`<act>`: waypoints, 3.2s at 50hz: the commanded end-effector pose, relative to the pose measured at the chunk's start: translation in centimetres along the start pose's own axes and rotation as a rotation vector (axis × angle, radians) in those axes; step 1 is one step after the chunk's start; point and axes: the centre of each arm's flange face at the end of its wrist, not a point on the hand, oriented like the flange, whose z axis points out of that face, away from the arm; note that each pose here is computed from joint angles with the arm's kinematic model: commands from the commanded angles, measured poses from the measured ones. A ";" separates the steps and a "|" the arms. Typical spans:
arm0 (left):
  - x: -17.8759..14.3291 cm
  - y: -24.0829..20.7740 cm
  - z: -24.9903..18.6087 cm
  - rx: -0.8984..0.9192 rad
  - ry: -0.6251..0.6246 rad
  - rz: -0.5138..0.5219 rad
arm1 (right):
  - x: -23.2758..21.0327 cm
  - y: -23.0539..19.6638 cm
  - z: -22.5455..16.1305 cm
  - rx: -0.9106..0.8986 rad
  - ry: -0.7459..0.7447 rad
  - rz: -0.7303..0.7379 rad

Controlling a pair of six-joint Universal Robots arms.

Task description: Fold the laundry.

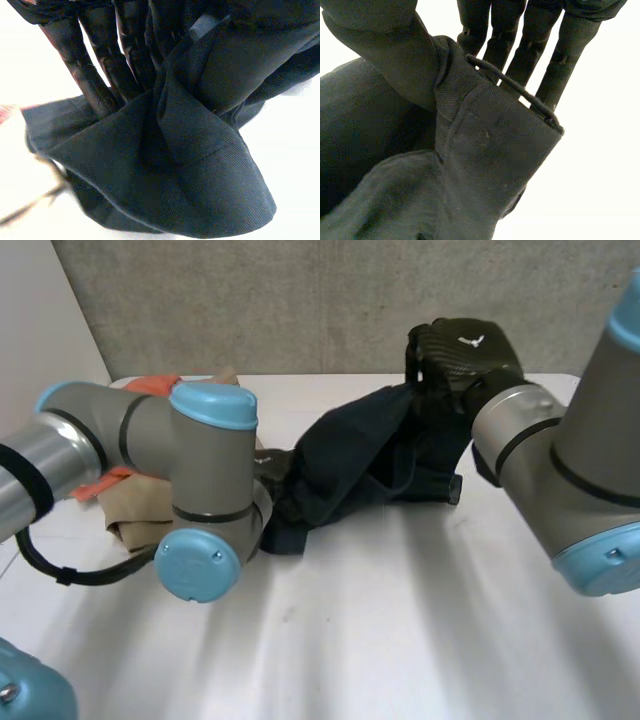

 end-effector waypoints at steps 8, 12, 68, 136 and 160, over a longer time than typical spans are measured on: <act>-6.9 -17.1 -15.7 0.505 -0.077 0.174 | 2.8 -5.5 -1.4 0.124 -0.002 -0.281; -7.3 -21.9 -21.9 0.729 -0.097 0.185 | 3.6 -10.0 -2.8 0.242 0.039 -0.305; -7.0 -16.3 1.1 0.619 -0.169 0.268 | 4.7 4.3 10.9 0.188 0.113 -0.255; -4.0 5.9 -5.5 -0.018 0.014 0.487 | 0.8 18.3 -1.5 -0.051 -0.175 -0.501; -3.0 3.2 -19.3 -0.215 0.319 0.673 | 6.0 9.4 -12.1 -0.668 -0.378 -0.634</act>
